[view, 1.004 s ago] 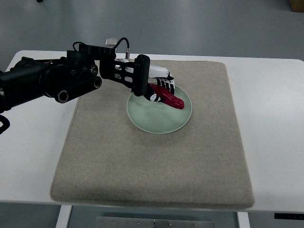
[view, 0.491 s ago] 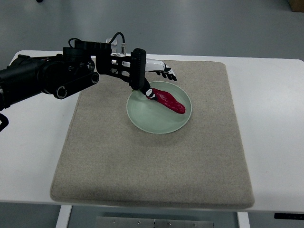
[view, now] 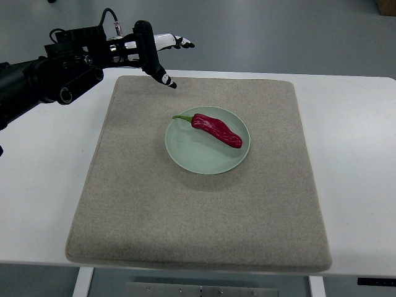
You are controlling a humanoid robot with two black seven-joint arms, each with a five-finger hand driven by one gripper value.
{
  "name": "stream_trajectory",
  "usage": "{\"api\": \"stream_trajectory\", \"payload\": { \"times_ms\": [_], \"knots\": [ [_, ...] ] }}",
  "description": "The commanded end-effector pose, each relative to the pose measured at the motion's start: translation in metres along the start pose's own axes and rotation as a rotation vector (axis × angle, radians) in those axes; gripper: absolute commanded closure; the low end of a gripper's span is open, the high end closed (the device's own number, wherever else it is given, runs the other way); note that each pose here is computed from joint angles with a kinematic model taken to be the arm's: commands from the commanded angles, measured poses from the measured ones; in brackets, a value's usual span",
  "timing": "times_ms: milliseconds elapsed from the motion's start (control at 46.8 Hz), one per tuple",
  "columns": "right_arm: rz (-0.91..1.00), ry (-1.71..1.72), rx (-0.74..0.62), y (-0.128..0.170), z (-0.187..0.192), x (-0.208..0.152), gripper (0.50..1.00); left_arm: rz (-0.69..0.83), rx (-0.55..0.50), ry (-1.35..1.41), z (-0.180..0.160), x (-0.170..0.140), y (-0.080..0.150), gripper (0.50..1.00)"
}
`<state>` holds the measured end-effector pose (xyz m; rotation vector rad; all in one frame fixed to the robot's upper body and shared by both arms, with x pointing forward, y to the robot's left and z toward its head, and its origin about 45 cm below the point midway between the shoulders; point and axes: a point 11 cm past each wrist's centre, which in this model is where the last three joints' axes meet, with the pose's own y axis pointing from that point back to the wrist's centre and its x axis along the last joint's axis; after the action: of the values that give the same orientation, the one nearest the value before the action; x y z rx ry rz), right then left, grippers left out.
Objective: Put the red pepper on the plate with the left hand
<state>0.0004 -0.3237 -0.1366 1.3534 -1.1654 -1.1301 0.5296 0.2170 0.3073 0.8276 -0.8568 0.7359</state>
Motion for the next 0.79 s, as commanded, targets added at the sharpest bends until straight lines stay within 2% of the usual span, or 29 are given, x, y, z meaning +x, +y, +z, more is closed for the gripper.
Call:
{"api": "stream_trajectory", "payload": {
  "times_ms": [0, 235, 491, 769],
  "knots": [
    [0.0, 0.0, 0.0, 0.0, 0.0, 0.0, 0.568, 0.026, 0.024, 0.016, -0.009, 0.007, 0.003, 0.538],
    [0.0, 0.0, 0.0, 0.0, 0.0, 0.0, 0.568, 0.152, 0.042, 0.232, -0.022, 0.027, 0.008, 0.538],
    [0.0, 0.0, 0.0, 0.0, 0.0, 0.0, 0.568, 0.374, -0.007, 0.692, -0.03, 0.048, 0.011, 0.538],
    [0.0, 0.0, 0.0, 0.0, 0.0, 0.0, 0.568, 0.496, -0.055, 1.026, -0.037, 0.04, 0.009, 0.536]
  ]
}}
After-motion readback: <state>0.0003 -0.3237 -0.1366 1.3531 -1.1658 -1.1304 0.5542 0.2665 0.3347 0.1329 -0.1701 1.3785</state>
